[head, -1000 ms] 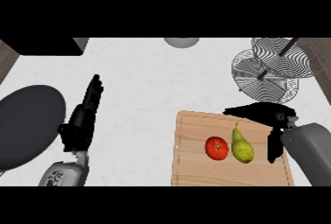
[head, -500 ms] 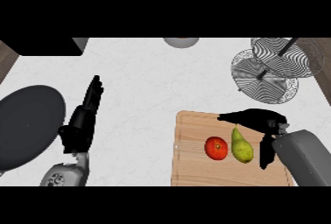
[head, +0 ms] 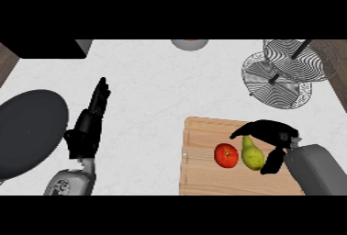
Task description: Pick the pear from the cutting board and place it in the tiered basket
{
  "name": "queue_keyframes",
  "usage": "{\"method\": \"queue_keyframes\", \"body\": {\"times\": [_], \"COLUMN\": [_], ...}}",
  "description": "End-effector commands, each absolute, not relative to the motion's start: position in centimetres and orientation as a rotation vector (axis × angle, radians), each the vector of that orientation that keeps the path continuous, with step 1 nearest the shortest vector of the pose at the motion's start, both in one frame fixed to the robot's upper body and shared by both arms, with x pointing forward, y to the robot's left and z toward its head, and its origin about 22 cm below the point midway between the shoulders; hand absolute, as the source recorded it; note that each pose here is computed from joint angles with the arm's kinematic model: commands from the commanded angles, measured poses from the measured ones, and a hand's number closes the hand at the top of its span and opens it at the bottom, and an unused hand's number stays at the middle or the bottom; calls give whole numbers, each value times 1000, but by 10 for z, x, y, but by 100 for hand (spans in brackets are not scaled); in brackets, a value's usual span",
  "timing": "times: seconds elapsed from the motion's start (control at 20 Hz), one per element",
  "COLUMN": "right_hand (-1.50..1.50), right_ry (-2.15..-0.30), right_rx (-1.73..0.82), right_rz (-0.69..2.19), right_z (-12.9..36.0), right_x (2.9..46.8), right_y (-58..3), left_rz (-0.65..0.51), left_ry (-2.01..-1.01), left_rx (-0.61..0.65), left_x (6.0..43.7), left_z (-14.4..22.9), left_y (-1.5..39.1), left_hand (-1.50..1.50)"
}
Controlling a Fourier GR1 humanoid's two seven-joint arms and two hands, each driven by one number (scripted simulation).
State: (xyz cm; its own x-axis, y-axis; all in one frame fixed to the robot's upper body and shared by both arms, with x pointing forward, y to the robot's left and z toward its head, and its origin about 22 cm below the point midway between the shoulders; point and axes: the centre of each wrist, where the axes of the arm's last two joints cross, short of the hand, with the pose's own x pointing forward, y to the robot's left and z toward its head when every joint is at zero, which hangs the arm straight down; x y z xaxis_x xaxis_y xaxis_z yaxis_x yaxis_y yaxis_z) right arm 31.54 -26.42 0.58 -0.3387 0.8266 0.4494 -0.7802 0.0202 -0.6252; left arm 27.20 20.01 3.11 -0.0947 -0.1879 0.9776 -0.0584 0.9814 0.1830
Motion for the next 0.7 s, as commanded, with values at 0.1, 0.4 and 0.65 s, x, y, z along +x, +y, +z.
{"method": "queue_keyframes", "body": {"times": [0.1,0.4,0.65], "right_hand": [150,150,150], "right_ry": [-1128,-1174,-1023], "right_rx": [-137,-302,-770], "right_rz": [1655,1750,1911], "right_z": [-19,-1,-5], "right_x": [326,293,277], "right_y": [-265,-264,-283], "left_rz": [-120,-104,-95], "left_ry": [-1671,-1659,-1653], "left_rx": [177,183,214], "left_x": [275,272,269], "left_z": [24,25,27], "left_y": [193,210,212], "left_hand": [0,0,0]}}
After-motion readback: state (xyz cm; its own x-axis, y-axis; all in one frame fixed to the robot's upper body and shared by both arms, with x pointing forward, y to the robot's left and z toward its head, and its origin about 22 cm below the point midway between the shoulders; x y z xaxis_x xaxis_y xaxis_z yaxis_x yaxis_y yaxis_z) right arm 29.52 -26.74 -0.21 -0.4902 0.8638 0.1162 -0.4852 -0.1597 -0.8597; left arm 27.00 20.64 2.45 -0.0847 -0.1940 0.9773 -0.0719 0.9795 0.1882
